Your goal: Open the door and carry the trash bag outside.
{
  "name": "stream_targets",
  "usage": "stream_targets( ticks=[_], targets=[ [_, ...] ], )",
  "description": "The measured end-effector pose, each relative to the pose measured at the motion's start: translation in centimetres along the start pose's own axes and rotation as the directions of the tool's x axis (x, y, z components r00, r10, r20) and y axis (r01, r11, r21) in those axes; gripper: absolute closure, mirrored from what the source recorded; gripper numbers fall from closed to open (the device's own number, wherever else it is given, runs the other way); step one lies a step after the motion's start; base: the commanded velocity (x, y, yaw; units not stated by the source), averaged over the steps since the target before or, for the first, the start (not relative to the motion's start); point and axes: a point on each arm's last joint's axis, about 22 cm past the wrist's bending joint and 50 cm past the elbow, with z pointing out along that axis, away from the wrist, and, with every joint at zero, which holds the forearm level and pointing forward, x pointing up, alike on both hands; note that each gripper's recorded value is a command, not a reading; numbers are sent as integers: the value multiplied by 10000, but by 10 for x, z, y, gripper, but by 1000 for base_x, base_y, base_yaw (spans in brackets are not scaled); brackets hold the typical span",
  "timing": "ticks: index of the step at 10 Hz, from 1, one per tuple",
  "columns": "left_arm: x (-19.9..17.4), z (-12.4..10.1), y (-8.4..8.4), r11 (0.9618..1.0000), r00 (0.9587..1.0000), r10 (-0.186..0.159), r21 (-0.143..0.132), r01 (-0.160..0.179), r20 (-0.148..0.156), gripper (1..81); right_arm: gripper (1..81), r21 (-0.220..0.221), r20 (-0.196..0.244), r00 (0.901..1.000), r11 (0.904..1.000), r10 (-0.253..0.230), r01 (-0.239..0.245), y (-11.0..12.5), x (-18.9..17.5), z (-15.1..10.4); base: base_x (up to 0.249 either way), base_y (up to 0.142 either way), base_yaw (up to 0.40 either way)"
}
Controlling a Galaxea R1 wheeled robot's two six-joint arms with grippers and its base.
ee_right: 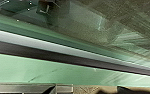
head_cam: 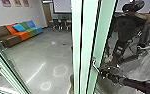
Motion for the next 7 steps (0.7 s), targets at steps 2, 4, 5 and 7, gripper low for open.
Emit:
stream_targets(
  ticks=[2,4,5,7],
  targets=[
    [-3,0,-1,10000,10000,-34,8,34,87,811,10,-40,-209,9996,9998,170,-171,1,19,0,37,0,0],
    [9,1,2,10000,10000,-15,-42,15,-20,811,10,-83,-282,9989,9993,374,-376,-2,32,-2,0,0,0],
    [8,1,3,10000,10000,-29,-59,29,8,811,10,-95,-213,9981,9983,577,-579,-2,34,-3,0,0,0],
    [3,1,3,10000,9999,-71,-53,71,98,811,10,-31,126,9980,9980,627,-627,-2,26,-9,0,0,0]
  ],
)
